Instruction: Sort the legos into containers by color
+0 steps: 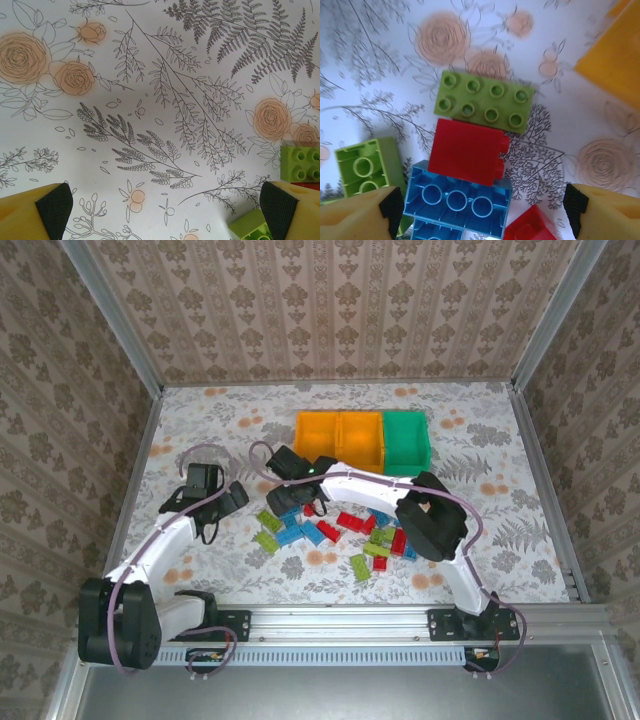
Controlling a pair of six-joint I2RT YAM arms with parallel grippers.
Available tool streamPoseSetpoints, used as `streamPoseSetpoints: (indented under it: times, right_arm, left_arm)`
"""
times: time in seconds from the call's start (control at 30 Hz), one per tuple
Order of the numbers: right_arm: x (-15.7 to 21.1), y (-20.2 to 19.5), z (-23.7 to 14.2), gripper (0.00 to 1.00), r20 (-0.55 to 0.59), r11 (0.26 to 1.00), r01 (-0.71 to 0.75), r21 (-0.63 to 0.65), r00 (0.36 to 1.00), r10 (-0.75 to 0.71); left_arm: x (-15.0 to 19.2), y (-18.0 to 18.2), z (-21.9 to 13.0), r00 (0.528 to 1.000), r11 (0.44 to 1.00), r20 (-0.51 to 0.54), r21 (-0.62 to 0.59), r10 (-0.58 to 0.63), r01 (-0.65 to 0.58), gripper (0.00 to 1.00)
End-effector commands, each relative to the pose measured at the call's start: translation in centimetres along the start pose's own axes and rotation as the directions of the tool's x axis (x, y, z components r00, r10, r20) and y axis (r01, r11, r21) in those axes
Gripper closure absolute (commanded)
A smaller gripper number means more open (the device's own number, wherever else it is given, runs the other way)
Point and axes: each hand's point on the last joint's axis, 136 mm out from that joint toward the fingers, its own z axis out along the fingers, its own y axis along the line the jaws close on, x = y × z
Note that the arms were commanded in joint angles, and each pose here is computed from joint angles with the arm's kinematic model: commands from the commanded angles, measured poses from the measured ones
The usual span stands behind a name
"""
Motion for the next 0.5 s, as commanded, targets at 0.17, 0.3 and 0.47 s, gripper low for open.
streamPoseSetpoints:
  times: [0.17, 0.3, 0.47]
  right_arm:
    - [0.6, -0.1, 1.1, 0.13, -0.063, 1.000, -0.018, -0.001, 0.998, 0.018]
    - [0.3, 0.0, 1.7, 0.13, -0.059, 0.999, -0.033, 0.004, 0.998, 0.034]
    - [0.2, 0.3, 2.4, 0.15, -0.061, 0.999, -0.052, -0.001, 0.997, 0.052]
  left_arm:
    - [-0.1, -0.1, 0.1, 1.000, 0.999, 0.005, 0.029, -0.018, 0.018, 0.00]
    - [0.0, -0.2, 0.4, 1.000, 0.999, -0.003, 0.033, -0.020, 0.020, 0.00]
    - [0.2, -0.2, 0.5, 1.000, 0.999, -0.013, 0.035, -0.017, 0.017, 0.00]
